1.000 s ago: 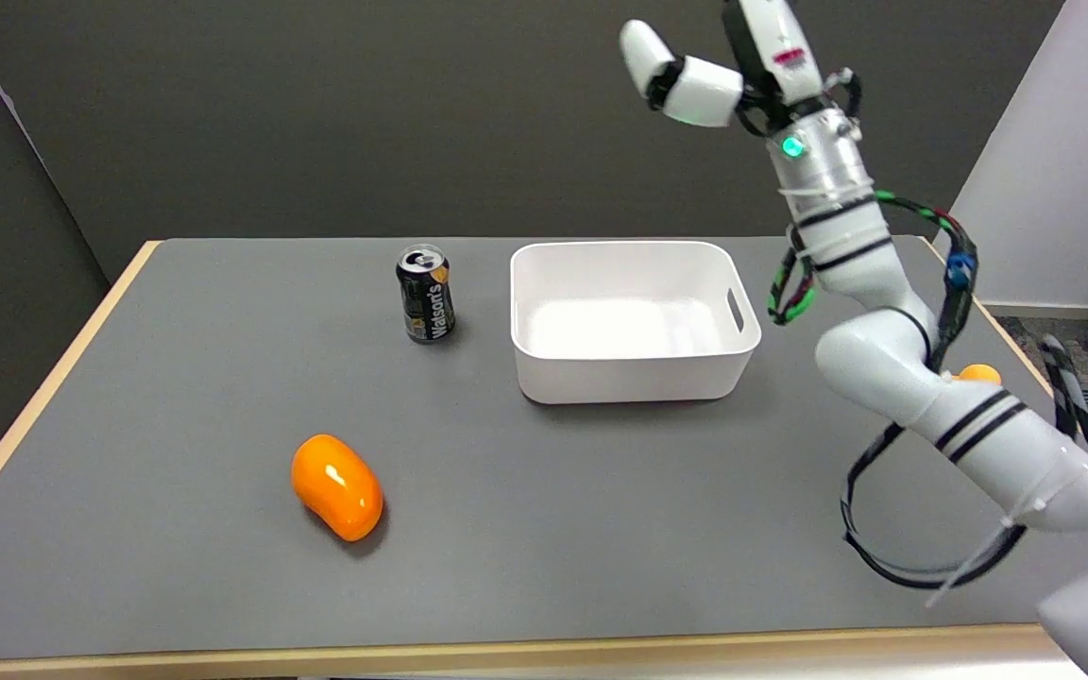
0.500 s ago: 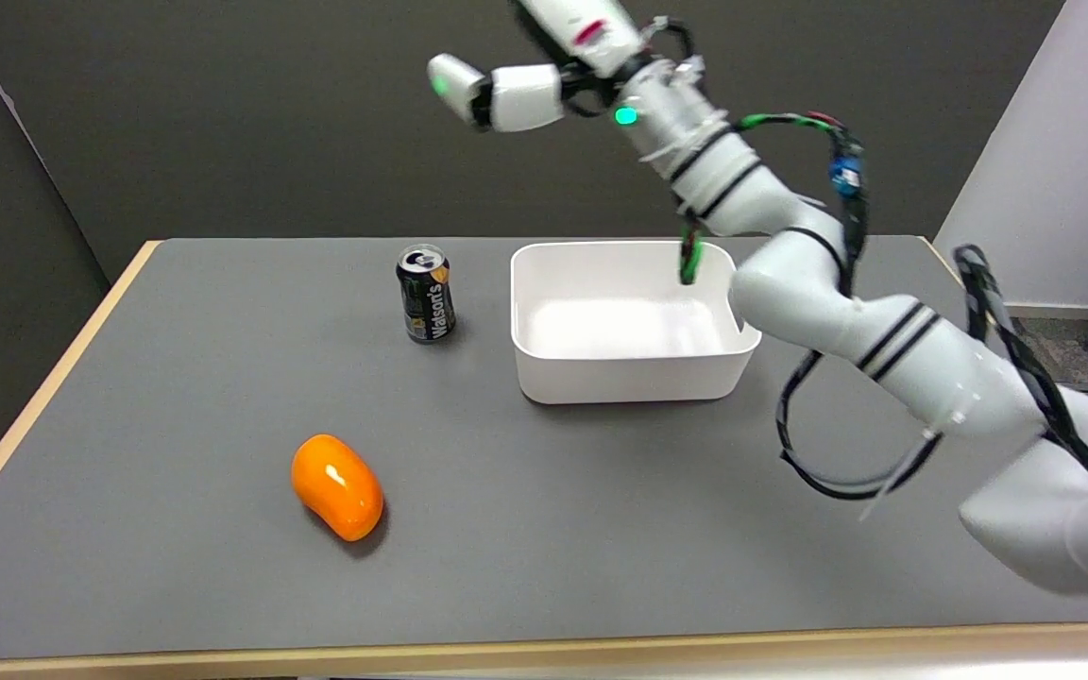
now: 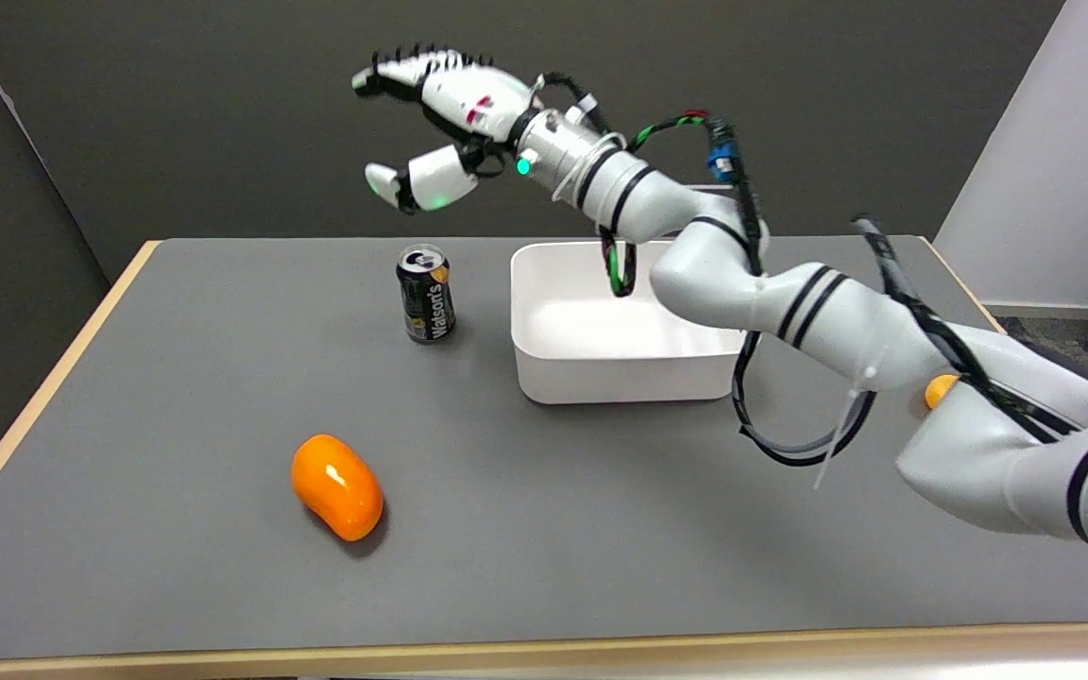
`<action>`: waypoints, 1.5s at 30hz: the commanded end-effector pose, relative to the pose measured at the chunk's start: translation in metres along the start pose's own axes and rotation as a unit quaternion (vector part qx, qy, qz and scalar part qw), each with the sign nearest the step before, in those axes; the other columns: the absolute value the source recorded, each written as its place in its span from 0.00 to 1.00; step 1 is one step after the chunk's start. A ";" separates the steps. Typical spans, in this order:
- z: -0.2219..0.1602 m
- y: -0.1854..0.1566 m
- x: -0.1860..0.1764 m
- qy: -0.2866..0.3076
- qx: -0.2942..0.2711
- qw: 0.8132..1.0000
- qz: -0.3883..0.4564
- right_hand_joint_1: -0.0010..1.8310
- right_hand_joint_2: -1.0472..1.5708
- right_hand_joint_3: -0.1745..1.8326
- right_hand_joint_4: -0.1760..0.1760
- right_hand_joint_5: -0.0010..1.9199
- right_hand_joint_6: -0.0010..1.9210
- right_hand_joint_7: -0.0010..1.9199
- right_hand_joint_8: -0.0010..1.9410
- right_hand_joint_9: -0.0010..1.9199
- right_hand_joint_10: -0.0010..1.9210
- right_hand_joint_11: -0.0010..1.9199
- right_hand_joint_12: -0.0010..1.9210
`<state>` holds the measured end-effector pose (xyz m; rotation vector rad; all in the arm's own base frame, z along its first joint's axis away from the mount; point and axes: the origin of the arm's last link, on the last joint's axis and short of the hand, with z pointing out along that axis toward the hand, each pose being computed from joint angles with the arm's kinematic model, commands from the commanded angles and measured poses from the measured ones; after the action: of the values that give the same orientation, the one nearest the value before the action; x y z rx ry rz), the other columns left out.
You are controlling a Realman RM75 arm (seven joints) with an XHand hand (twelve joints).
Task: Pick up the black can.
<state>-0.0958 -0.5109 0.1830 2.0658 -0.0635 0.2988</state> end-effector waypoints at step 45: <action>0.016 0.004 -0.119 -0.151 -0.079 0.985 -0.002 0.26 0.64 0.52 0.59 0.08 0.18 0.08 0.12 0.02 0.27 0.00 0.38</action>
<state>-0.2075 -0.5344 0.1581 1.9391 -0.2514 -0.0207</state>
